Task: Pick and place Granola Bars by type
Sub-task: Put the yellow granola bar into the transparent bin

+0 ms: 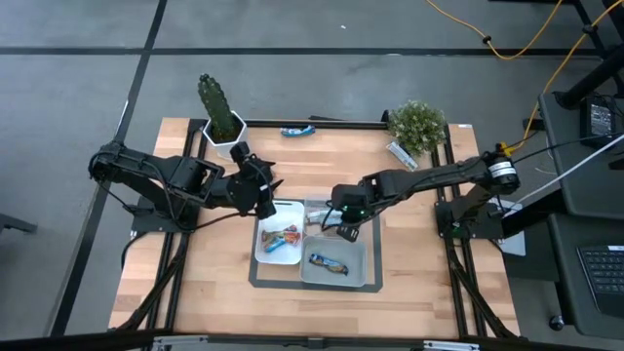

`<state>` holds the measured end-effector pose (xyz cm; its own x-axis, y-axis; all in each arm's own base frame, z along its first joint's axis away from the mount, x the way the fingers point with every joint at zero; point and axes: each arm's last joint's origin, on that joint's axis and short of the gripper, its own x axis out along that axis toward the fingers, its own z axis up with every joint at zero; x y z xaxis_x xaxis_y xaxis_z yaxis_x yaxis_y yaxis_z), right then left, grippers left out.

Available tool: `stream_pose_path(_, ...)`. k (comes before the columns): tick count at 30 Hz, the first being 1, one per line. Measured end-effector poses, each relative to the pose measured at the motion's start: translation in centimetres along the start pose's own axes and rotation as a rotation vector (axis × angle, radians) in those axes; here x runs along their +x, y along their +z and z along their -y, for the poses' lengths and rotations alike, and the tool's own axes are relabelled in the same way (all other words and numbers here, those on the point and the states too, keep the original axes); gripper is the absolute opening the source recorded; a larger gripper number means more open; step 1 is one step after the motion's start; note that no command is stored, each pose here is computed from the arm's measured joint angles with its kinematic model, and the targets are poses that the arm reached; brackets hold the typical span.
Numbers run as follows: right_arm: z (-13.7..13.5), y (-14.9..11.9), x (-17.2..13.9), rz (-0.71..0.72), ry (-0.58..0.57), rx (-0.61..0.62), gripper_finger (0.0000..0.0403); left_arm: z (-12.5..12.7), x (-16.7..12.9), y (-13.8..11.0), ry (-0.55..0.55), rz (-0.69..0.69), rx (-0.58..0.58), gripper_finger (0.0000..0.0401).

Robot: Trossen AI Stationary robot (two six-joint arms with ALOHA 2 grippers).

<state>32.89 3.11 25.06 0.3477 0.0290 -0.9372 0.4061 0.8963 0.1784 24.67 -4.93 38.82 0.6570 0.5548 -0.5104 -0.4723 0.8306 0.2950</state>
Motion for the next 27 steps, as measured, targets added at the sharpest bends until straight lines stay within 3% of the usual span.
stream_pose_path(5,0.9,-0.6,-0.1,-0.079,-0.074,0.065,0.019,0.1,0.0,0.0,-0.015,-0.004,0.01,0.0212)
stream_pose_path(9,2.4,-2.2,-0.6,-0.168,-0.331,0.164,0.0232,0.2,-0.1,0.0,-0.02,-0.003,0.03,0.0212)
stream_pose_path(13,3.7,-3.3,-1.1,-0.222,-0.533,0.167,0.0258,0.2,-0.1,0.0,-0.02,-0.002,0.039,0.0212)
stream_pose_path(19,6.9,-4.3,1.1,-0.306,-0.6,0.163,0.0301,0.1,-0.1,0.0,-0.011,0.0,0.038,0.0212)
stream_pose_path(27,13.6,-6.5,4.2,-0.404,-0.735,0.257,0.0329,0.0,-0.1,0.0,0.023,0.011,0.009,0.0212)
